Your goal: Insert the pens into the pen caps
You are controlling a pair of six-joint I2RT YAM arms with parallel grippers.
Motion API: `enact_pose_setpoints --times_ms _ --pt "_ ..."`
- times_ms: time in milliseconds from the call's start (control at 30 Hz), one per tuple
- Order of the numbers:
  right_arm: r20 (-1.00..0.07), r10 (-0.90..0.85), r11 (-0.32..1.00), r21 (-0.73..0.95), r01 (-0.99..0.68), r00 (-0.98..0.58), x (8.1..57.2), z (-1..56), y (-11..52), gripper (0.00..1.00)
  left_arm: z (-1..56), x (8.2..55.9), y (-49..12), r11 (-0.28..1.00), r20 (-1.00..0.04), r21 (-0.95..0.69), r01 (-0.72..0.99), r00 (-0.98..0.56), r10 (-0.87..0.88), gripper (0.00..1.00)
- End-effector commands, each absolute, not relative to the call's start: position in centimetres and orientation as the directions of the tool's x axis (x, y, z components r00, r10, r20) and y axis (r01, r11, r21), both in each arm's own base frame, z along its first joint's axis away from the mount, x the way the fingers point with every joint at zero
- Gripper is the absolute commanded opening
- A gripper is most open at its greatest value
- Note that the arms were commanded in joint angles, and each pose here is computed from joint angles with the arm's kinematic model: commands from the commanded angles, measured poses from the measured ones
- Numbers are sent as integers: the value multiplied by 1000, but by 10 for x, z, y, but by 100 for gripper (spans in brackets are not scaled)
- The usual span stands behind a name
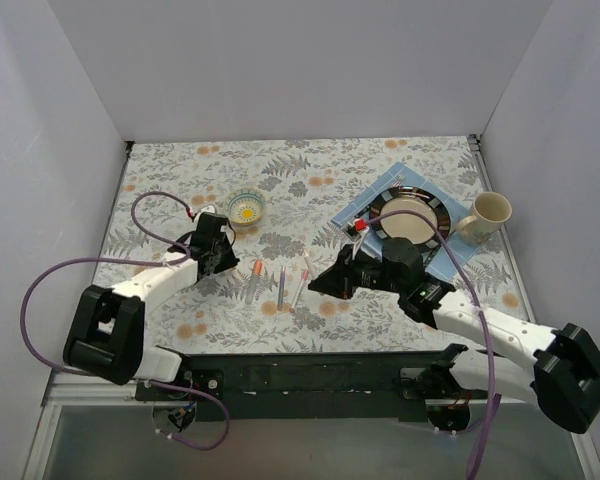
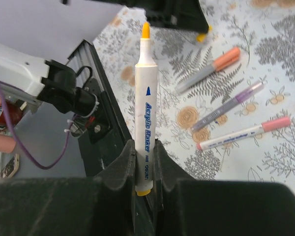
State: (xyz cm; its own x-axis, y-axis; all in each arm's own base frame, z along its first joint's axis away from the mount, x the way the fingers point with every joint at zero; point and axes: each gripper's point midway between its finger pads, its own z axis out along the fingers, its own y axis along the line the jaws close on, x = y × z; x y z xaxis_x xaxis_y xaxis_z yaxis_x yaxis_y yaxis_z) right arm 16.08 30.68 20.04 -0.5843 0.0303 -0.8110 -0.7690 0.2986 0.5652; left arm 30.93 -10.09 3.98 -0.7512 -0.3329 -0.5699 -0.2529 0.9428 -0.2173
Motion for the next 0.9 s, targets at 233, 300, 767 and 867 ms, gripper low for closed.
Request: enact_pose_setpoints --times_ms 233,300,767,867 --pt "-738 19 223 661 -717 -674 171 170 343 1 146 295 -166 741 -565 -672 -12 -639 -522 0" --pt "-733 25 200 670 -715 -680 171 167 353 1 184 292 -179 633 -551 -771 78 -579 -600 0" --pt "-698 98 72 715 -695 -709 164 179 391 1 246 254 -220 377 -534 -845 379 -550 -643 0" --pt "-702 107 72 712 -699 -704 163 183 392 1 247 254 -221 386 -551 -833 395 -541 -635 0"
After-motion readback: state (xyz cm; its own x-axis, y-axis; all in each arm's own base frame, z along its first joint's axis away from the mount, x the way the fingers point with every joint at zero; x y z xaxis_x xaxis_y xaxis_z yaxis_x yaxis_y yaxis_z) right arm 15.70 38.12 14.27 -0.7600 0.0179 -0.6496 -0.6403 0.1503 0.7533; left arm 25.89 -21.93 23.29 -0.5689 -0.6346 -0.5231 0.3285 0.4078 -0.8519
